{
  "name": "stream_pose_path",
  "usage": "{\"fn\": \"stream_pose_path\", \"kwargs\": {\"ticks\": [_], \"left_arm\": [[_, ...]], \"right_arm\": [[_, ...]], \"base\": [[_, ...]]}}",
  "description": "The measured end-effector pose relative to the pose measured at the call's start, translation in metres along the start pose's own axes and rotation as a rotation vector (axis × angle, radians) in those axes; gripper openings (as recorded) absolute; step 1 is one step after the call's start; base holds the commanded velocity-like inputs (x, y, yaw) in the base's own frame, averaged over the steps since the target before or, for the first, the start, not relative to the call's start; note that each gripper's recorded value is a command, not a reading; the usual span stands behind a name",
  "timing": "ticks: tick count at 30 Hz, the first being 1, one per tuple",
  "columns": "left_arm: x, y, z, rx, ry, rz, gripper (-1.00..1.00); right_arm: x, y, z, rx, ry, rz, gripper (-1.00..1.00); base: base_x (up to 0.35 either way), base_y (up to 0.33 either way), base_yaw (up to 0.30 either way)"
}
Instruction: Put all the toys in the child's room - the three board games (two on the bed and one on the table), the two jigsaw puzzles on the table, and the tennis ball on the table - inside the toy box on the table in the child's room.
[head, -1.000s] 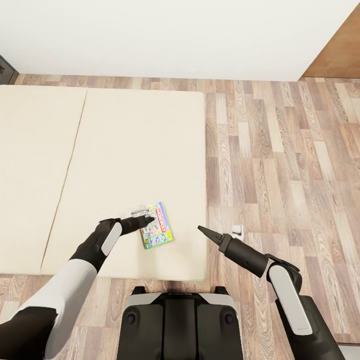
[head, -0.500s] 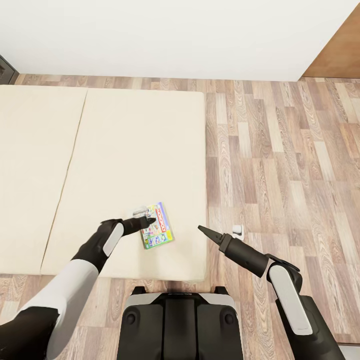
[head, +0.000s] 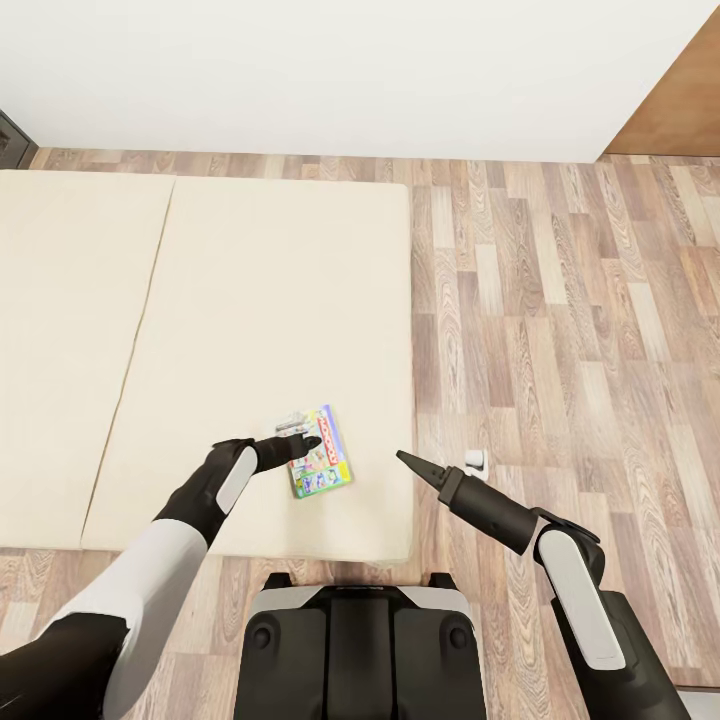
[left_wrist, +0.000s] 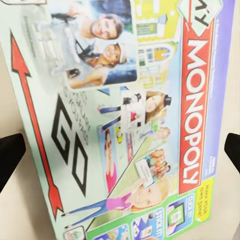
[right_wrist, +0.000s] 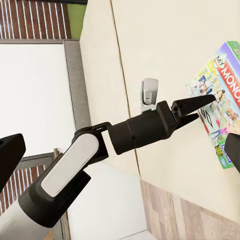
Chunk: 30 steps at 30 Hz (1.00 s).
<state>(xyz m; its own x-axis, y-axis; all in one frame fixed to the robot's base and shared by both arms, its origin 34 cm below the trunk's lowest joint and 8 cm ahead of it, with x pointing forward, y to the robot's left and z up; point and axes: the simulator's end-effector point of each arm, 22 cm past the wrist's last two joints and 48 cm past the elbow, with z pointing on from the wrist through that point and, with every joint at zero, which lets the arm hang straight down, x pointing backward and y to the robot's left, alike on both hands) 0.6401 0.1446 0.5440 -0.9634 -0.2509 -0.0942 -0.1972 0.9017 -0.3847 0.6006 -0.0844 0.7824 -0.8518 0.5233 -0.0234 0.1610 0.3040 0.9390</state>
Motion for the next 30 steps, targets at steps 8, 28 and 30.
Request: {"fn": "stream_pose_path", "kwargs": {"ticks": [8, 28, 30], "left_arm": [[0.000, -0.001, 0.000, 0.002, 0.000, 0.001, 1.00], [0.009, -0.028, 0.006, 0.035, 0.011, 0.073, 1.00], [0.009, -0.028, 0.006, 0.035, 0.010, 0.074, 1.00]], "right_arm": [[0.000, 0.000, 0.000, 0.000, 0.000, 0.000, 1.00], [0.000, 0.000, 0.000, -0.001, 0.000, 0.000, 1.00], [0.000, 0.000, 0.000, -0.001, 0.001, 0.000, 1.00]], "base": [[0.000, 0.000, 0.000], [0.000, 0.000, 0.000], [0.000, 0.000, 0.000]]}}
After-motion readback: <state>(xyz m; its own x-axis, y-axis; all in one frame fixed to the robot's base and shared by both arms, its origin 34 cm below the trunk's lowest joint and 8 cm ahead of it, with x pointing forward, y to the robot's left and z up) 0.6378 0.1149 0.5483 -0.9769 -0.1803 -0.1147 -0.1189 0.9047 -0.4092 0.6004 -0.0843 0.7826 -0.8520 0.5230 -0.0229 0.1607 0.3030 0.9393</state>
